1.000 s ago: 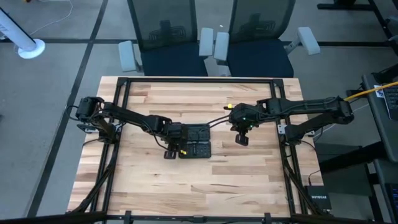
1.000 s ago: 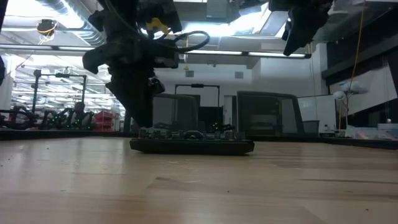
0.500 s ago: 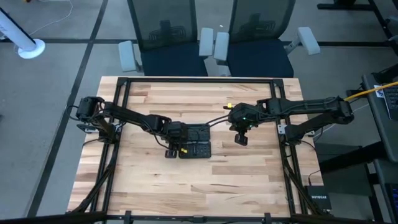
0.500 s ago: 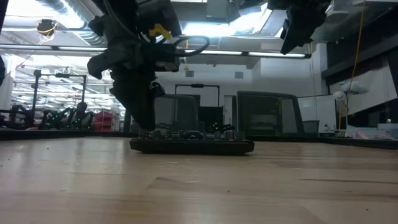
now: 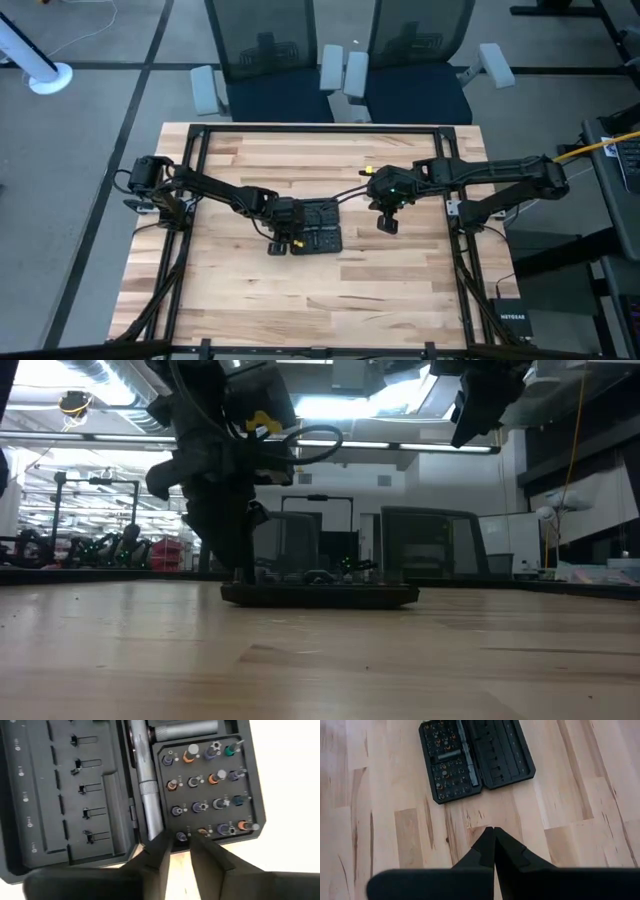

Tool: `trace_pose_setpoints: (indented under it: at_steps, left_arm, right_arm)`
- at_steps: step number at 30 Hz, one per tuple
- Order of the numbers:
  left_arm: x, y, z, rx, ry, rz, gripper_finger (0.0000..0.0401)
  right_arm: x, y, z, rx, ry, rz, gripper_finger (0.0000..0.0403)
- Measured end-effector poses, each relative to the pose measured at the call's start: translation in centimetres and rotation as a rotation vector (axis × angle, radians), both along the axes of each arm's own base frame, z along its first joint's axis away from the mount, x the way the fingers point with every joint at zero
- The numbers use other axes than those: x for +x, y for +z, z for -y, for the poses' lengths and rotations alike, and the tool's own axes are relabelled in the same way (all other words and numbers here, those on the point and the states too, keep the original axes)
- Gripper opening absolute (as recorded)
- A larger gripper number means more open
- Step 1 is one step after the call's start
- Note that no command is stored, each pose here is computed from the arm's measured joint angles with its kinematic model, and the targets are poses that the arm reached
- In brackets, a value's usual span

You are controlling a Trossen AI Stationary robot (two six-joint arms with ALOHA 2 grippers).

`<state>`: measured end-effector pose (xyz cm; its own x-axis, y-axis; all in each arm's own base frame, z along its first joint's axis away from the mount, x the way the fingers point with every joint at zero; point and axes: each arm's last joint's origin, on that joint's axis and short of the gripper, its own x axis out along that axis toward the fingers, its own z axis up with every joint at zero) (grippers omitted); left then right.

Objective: Prefit tool cases
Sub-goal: Remove the blue socket bit from the black prefit tool case

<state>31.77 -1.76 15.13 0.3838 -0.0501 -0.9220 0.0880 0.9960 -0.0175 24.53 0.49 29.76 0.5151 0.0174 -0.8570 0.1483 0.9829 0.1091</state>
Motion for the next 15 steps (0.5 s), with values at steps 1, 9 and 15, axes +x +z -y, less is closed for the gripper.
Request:
trace_pose_setpoints:
  at_steps: [1, 9, 15]
  left_arm:
    - [0.0, 0.1, 0.0, 0.005, 0.004, 0.001, 0.0037]
    - [-0.1, 0.1, 0.0, 0.002, 0.036, -0.001, 0.0001]
    - [-0.1, 0.1, 0.0, 0.009, 0.053, -0.003, 0.0]
  right_arm:
    - [0.0, 0.0, 0.0, 0.0, 0.0, 0.0, 0.0003]
    - [1.2, -2.7, -0.1, 0.056, -0.011, 0.018, 0.0001]
    - [3.4, -8.9, -0.3, 0.245, -0.206, 0.16, 0.0001]
